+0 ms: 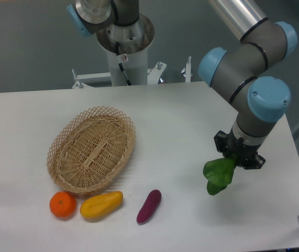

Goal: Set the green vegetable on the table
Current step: 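Carry the held green bok choy down toward the table beside the sweet potato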

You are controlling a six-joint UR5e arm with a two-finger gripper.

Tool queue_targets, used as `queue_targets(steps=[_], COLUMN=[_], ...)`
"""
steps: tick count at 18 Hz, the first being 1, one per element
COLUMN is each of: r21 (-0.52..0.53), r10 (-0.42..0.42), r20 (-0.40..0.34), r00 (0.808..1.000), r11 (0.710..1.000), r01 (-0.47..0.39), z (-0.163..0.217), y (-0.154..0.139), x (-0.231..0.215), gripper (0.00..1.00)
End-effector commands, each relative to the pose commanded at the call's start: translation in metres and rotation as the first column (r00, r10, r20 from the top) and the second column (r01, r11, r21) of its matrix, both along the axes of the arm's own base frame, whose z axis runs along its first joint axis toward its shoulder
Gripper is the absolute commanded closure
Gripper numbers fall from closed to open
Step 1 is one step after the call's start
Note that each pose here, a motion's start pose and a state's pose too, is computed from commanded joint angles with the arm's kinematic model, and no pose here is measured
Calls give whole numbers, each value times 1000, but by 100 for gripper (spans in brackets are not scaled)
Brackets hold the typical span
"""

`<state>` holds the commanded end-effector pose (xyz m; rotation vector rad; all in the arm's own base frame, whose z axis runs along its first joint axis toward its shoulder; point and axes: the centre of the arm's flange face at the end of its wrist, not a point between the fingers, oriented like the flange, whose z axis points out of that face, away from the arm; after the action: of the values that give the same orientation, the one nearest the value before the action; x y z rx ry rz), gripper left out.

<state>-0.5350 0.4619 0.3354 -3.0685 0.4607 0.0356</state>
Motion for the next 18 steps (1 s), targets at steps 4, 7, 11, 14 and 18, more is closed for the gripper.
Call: queue_targets(steps=[4,7,11,14,18], r21=[-2,3,3,-11,-38], r10=[6,14,29,63,60], r20=[1,-1,8,40,81], r00=[1000,1000,1000,997,995], r11=[1000,1000,1000,998,998], r01=[-6,-14,-29,-62,-57], z=[-1,1,3,7,-4], y=[0,1,0,7,23], x=[0,1,5,27,55], gripper=[74,73,74,74,75])
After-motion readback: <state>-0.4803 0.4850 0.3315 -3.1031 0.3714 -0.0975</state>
